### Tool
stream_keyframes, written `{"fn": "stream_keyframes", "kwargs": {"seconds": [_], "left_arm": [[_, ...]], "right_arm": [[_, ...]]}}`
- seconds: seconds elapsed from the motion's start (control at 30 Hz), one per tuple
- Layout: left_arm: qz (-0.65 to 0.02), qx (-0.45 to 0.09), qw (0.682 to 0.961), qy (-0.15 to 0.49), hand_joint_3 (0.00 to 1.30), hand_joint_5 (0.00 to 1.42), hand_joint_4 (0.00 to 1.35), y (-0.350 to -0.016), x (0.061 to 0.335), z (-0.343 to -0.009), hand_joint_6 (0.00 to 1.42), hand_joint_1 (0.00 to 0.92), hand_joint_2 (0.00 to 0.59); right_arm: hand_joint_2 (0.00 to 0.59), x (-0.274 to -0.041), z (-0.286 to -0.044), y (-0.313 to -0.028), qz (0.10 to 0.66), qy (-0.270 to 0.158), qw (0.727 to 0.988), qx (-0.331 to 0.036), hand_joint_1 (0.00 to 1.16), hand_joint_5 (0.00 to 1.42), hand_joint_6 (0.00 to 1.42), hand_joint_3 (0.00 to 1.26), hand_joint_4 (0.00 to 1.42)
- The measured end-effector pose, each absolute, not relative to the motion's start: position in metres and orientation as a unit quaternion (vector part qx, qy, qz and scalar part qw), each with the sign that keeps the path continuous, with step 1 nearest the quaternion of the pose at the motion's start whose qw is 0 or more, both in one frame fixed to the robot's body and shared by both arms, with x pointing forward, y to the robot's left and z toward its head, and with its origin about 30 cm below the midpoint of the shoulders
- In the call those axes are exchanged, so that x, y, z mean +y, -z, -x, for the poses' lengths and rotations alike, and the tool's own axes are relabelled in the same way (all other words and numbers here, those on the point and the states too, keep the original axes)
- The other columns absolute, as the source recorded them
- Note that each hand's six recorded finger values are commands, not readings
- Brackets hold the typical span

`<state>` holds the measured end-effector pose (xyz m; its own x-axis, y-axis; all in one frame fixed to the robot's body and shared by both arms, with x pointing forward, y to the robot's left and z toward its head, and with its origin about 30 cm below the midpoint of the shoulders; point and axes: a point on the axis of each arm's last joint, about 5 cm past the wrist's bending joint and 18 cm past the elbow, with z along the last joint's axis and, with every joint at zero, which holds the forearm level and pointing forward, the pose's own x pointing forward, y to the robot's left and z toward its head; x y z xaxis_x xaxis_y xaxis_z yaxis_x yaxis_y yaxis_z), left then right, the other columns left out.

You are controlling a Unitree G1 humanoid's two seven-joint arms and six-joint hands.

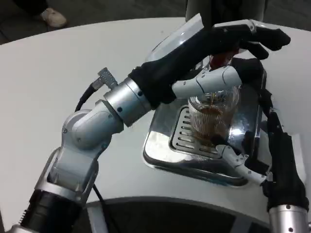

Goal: Grasp the cup under the faucet to collect the drink, then remove the cup.

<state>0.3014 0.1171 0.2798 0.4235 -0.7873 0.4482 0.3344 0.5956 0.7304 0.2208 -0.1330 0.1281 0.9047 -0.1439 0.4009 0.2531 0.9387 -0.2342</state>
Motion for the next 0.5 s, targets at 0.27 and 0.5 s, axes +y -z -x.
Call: {"fn": "stream_keyframes", "kwargs": {"seconds": [0.27, 0.5], "left_arm": [[-0.279, -0.402, 0.798, 0.351, 0.36, 0.35, 0.30, -0.278, 0.117, -0.302, 0.21, 0.000, 0.111], [-0.279, -0.402, 0.799, 0.350, 0.36, 0.35, 0.30, -0.278, 0.117, -0.302, 0.21, 0.000, 0.111]], "right_arm": [[0.192, -0.122, -0.230, -0.132, 0.123, 0.110, 0.964, -0.207, 0.87, 0.05, 0.10, 0.05, 0.07], [0.185, -0.114, -0.231, -0.133, 0.109, 0.116, 0.961, -0.225, 0.88, 0.07, 0.11, 0.06, 0.08]]}}
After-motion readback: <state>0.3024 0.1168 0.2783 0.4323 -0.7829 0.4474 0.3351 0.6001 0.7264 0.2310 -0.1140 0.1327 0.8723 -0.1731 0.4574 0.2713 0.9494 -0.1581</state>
